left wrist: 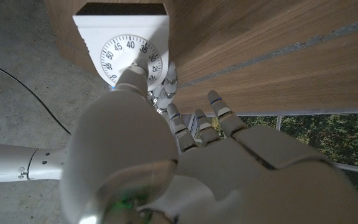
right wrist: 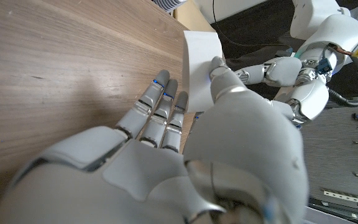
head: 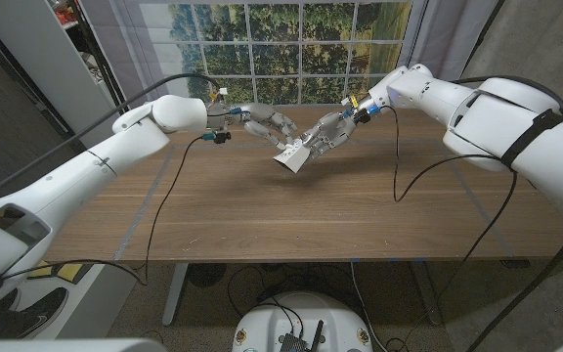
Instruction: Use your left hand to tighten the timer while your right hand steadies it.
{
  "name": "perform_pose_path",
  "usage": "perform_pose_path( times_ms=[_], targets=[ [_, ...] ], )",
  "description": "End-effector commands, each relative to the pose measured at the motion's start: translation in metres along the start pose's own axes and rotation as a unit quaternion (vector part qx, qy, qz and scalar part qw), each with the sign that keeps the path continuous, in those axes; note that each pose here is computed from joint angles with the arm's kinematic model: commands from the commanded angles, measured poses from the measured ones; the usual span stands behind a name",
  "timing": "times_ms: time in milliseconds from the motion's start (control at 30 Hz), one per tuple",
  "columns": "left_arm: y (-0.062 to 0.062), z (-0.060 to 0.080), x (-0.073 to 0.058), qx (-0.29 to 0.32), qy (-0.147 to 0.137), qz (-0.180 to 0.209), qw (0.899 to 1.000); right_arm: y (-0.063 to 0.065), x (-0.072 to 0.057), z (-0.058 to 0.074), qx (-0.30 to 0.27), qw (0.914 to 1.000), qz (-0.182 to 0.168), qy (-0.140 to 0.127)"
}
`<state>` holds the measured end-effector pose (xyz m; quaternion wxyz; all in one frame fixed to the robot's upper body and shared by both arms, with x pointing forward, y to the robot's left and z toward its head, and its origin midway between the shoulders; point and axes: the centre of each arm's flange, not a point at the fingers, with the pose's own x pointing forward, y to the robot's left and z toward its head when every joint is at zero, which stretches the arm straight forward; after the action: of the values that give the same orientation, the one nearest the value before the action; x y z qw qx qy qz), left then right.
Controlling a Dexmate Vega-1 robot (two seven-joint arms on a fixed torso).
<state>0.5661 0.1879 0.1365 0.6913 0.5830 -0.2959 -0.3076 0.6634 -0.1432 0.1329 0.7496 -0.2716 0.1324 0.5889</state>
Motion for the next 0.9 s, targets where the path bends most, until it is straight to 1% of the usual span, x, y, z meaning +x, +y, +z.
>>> perform_pose_path(
  times_ms=[33, 200, 333, 400, 433, 500, 533, 567, 600, 667, 733, 767, 800, 900],
  targets=[
    [0.011, 0.008, 0.003, 0.035, -0.008, -0.036, 0.999, -0.001, 0.002, -0.001, -0.009, 0.9998, -0.007, 0.014],
    [0.013, 0.011, 0.004, 0.038, -0.011, -0.042, 0.998, -0.002, 0.003, -0.001, -0.009, 0.9998, -0.009, 0.013],
    [0.014, 0.010, 0.002, 0.033, -0.009, -0.028, 0.999, -0.002, 0.002, -0.003, -0.005, 0.9999, -0.008, 0.009],
    [0.013, 0.009, -0.002, 0.023, -0.011, -0.009, 1.000, -0.003, 0.001, -0.005, -0.002, 0.9999, -0.009, 0.005],
    [0.013, 0.008, -0.006, 0.016, -0.011, 0.008, 1.000, -0.003, 0.000, -0.006, -0.001, 1.0000, -0.009, 0.002],
    [0.013, 0.007, -0.008, 0.011, -0.010, 0.018, 1.000, -0.003, -0.001, -0.007, 0.000, 1.0000, -0.008, 0.000],
    [0.013, 0.005, -0.012, -0.004, -0.010, 0.038, 0.999, -0.003, -0.002, -0.008, -0.002, 1.0000, -0.006, -0.004],
    [0.012, 0.005, -0.012, -0.004, -0.010, 0.039, 0.999, -0.003, -0.002, -0.008, -0.002, 1.0000, -0.006, -0.004],
    [0.012, 0.002, -0.017, -0.018, -0.008, 0.057, 0.998, -0.003, -0.003, -0.008, 0.001, 0.9999, -0.006, -0.010],
    [0.010, 0.000, -0.022, -0.032, -0.006, 0.080, 0.996, -0.003, -0.005, -0.009, -0.001, 0.9999, -0.005, -0.016],
    [0.008, -0.003, -0.026, -0.049, -0.006, 0.100, 0.994, -0.003, -0.007, -0.010, -0.005, 0.9997, -0.005, -0.021],
    [0.008, -0.003, -0.026, -0.050, -0.006, 0.100, 0.994, -0.003, -0.007, -0.010, -0.005, 0.9997, -0.005, -0.022],
    [0.007, -0.005, -0.030, -0.066, -0.007, 0.119, 0.991, -0.003, -0.011, -0.010, -0.009, 0.9996, -0.004, -0.026],
    [0.004, -0.009, -0.035, -0.101, -0.011, 0.146, 0.984, -0.004, -0.015, -0.010, -0.016, 0.9992, -0.005, -0.035]
  ],
)
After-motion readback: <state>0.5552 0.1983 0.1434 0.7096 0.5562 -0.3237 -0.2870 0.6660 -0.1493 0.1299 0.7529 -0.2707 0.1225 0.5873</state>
